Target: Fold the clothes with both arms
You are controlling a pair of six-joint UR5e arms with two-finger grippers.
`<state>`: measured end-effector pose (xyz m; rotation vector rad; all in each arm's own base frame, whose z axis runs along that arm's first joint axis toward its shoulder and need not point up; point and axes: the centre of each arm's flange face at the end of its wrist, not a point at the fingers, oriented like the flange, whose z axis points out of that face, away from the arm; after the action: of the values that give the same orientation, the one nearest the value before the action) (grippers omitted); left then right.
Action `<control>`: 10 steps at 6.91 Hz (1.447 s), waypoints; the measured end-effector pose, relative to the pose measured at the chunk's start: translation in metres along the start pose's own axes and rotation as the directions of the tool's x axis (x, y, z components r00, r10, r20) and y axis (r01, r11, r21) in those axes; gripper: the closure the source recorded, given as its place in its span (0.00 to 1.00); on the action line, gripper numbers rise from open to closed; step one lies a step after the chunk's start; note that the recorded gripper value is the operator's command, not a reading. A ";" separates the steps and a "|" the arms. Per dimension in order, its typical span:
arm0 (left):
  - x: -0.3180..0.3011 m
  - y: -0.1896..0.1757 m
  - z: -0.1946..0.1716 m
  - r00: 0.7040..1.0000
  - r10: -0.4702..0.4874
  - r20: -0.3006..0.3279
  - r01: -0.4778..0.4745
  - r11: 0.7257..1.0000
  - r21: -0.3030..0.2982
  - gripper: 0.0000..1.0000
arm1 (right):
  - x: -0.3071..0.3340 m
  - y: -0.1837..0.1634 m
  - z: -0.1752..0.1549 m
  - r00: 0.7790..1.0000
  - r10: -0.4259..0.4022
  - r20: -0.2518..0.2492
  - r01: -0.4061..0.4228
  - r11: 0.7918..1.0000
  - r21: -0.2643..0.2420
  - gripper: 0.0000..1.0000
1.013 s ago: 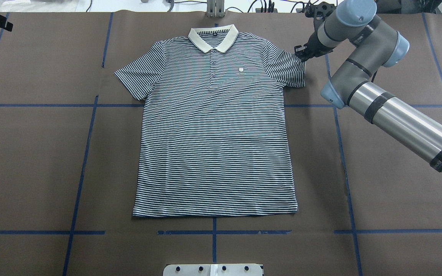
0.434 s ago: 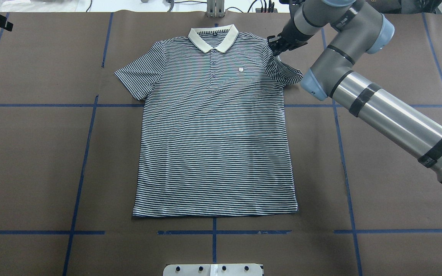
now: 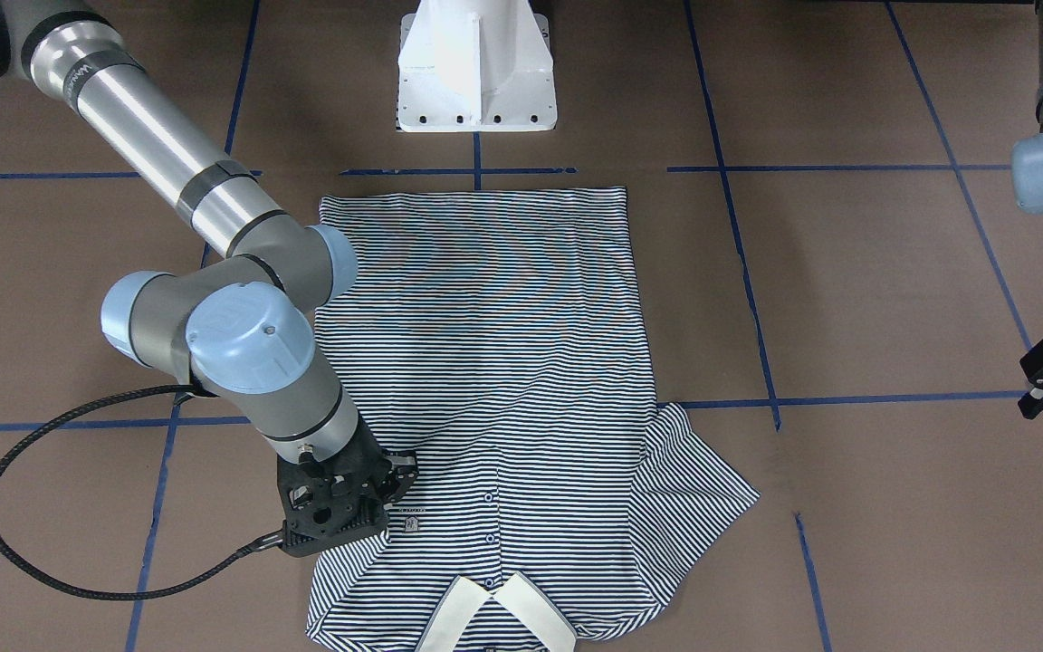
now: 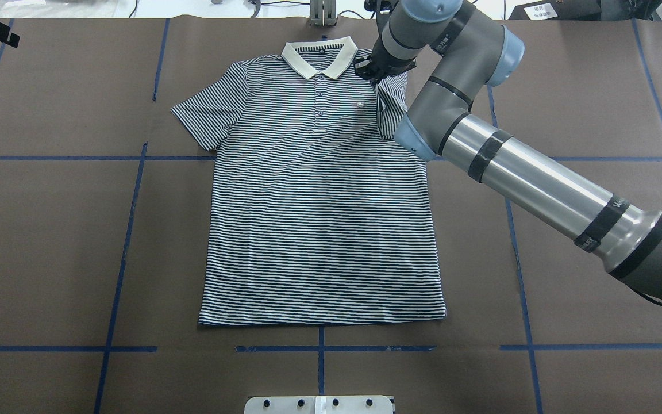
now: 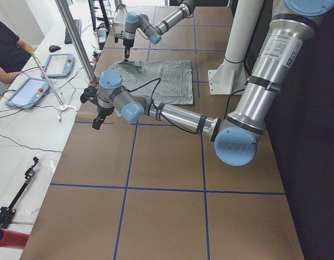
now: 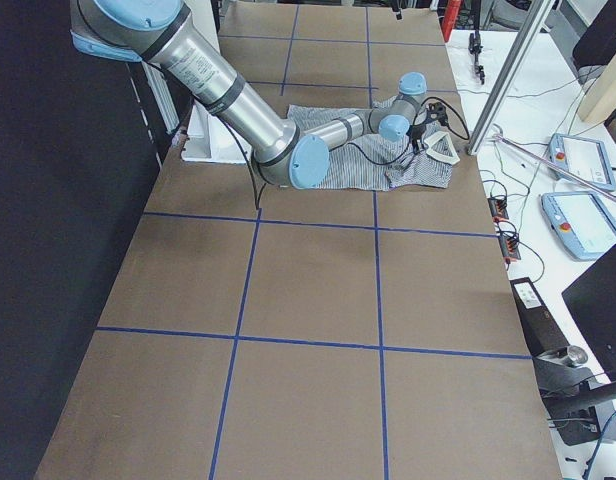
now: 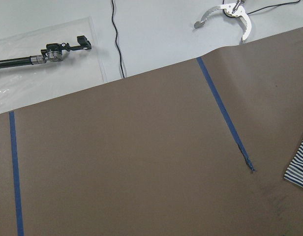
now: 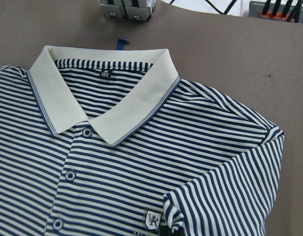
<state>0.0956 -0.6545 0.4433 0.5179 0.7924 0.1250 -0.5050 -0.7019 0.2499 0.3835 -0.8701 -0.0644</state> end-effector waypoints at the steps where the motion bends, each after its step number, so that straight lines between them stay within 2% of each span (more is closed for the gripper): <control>1: 0.000 -0.001 0.000 1.000 0.000 0.000 0.000 1.000 0.001 0.00 | -0.005 -0.002 0.007 1.000 0.001 -0.023 -0.001 1.000 0.006 0.00; 3: 0.003 -0.005 -0.001 1.000 0.005 0.000 -0.005 1.000 0.007 0.00 | -0.007 -0.004 0.010 0.999 0.004 -0.036 -0.003 1.000 0.015 0.00; 5: 0.016 -0.017 0.002 1.000 -0.005 -0.006 0.005 1.000 0.011 0.00 | -0.017 -0.008 0.000 0.998 0.060 -0.008 -0.060 0.998 0.014 0.00; 6: 0.041 -0.025 0.018 0.998 -0.064 -0.011 0.064 0.998 0.002 0.00 | -0.026 -0.007 -0.016 0.992 0.122 0.028 -0.121 0.992 -0.019 0.00; 7: 0.080 -0.026 0.043 0.987 -0.158 -0.011 0.158 0.988 0.002 0.00 | -0.028 -0.005 -0.043 0.979 0.202 0.041 -0.198 0.977 -0.083 0.00; 8: 0.122 -0.018 0.069 0.967 -0.254 -0.023 0.254 0.967 0.015 0.00 | -0.015 -0.003 -0.078 0.960 0.278 0.028 -0.271 0.951 -0.151 0.00; 9: 0.157 -0.005 0.095 0.943 -0.331 -0.025 0.332 0.943 0.036 0.00 | 0.008 0.006 -0.106 0.947 0.321 0.017 -0.312 0.931 -0.190 0.00; 10: 0.190 0.007 0.125 0.928 -0.373 -0.004 0.373 0.926 0.060 0.00 | 0.031 0.017 -0.119 0.941 0.339 0.011 -0.330 0.922 -0.202 0.00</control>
<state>0.3182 -0.6413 0.3972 0.4152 0.8762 -0.2549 -0.3967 -0.6568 0.2095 0.0430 -0.9551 0.1569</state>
